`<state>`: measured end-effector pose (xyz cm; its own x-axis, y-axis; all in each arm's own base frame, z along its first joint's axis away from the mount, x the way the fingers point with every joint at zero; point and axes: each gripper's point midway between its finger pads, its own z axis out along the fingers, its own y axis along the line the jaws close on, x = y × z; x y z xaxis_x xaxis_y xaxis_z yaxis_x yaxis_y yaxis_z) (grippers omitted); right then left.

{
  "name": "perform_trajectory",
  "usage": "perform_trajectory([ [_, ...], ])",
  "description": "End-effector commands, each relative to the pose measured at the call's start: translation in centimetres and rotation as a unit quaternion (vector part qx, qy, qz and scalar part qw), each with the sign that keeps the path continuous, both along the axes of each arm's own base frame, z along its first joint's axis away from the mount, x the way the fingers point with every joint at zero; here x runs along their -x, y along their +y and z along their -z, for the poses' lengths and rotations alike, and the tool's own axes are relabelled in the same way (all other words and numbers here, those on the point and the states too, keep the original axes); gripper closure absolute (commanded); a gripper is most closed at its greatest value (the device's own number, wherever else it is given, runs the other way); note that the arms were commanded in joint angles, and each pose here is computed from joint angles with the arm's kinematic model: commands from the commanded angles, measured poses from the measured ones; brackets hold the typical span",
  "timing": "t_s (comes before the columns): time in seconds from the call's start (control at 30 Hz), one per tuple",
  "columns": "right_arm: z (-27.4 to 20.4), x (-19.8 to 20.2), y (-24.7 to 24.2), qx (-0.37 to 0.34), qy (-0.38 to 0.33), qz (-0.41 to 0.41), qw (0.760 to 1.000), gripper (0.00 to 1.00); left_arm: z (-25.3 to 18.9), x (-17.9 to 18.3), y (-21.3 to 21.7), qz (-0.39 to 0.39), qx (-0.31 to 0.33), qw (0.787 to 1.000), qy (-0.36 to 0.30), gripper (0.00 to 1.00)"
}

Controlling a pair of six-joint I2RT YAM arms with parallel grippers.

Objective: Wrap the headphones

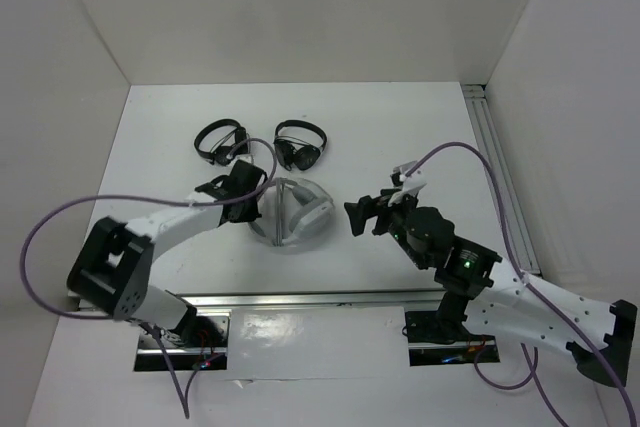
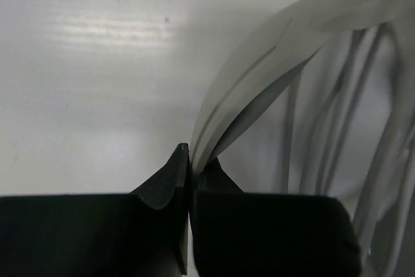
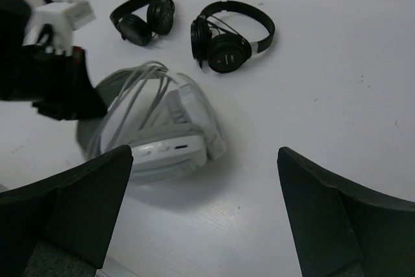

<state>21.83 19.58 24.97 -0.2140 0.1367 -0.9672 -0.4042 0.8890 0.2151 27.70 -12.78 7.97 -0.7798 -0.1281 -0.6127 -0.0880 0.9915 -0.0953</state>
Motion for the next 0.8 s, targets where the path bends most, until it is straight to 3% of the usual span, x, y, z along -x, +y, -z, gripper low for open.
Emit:
perform_trajectory([
  [0.0, -2.4, 0.0, 1.5, -0.011, -0.024, -0.029, 0.999, 0.0, -0.7, -7.4, -3.2, 0.004, 0.092, 0.994, -0.058, 1.0],
  [0.17, -0.6, 0.3, 2.8, 0.001, -0.013, -0.053, 0.999, 0.0, 0.6, -11.8, -5.1, 0.007, 0.105, 0.993, -0.047, 1.0],
  [0.47, -0.6, 1.1, 3.6, -0.007, -0.019, -0.085, 0.996, 0.0, 3.3, -10.2, -4.9, -0.002, 0.075, 0.997, 0.016, 1.0],
  [0.77, -2.0, 2.1, 3.3, -0.041, -0.022, -0.099, 0.994, 0.0, 5.6, -6.6, -3.8, 0.01, 0.057, 0.994, 0.096, 0.72],
])
